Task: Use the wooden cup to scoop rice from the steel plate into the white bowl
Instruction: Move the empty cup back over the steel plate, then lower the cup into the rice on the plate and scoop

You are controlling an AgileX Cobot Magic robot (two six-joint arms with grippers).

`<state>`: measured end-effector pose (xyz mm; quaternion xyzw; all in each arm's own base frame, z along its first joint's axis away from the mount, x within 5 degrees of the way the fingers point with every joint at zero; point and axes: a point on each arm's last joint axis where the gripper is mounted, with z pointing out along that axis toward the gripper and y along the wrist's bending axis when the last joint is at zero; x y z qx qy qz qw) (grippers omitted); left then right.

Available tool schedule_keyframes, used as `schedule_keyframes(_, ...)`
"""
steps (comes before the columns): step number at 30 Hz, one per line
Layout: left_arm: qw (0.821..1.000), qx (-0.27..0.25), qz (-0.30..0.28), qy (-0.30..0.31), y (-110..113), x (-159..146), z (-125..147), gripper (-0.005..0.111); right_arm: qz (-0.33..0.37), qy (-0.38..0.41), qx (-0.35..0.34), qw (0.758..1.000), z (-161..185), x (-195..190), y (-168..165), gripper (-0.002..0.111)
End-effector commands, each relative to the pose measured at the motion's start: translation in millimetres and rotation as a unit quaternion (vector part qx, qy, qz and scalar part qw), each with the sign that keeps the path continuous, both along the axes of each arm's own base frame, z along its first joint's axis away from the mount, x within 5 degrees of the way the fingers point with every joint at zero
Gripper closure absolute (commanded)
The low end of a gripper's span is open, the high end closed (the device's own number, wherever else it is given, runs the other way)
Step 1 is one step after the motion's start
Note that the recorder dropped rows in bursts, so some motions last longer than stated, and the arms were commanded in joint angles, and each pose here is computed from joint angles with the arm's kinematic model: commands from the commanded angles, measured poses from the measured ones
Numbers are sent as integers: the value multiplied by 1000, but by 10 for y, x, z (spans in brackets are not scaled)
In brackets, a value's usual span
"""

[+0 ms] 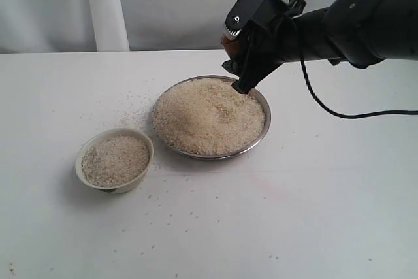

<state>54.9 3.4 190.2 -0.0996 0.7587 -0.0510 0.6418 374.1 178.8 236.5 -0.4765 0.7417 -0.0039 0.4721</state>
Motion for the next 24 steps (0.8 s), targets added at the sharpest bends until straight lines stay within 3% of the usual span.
schedule_keyframes(1,1000,-2,-2,-1,-3,1,-4,107,-2,32,29,999,-2,-32,28,108)
schedule_keyframes(7,1000,-2,-2,-1,-3,1,-4,107,24,91,43,995,-53,-117,68,108)
schedule_keyframes(10,1000,-2,-2,-1,-3,1,-4,107,-52,76,-57,994,-60,-51,15,108)
schedule_keyframes(11,1000,-2,-2,-1,-3,1,-4,107,-76,71,-59,993,-58,-31,24,108)
schedule_keyframes(17,1000,-2,-2,-1,-3,1,-4,107,-49,64,-109,991,-154,-86,15,108)
schedule_keyframes(24,1000,-2,-2,-1,-3,1,-4,107,20,100,-113,988,-202,-178,89,108)
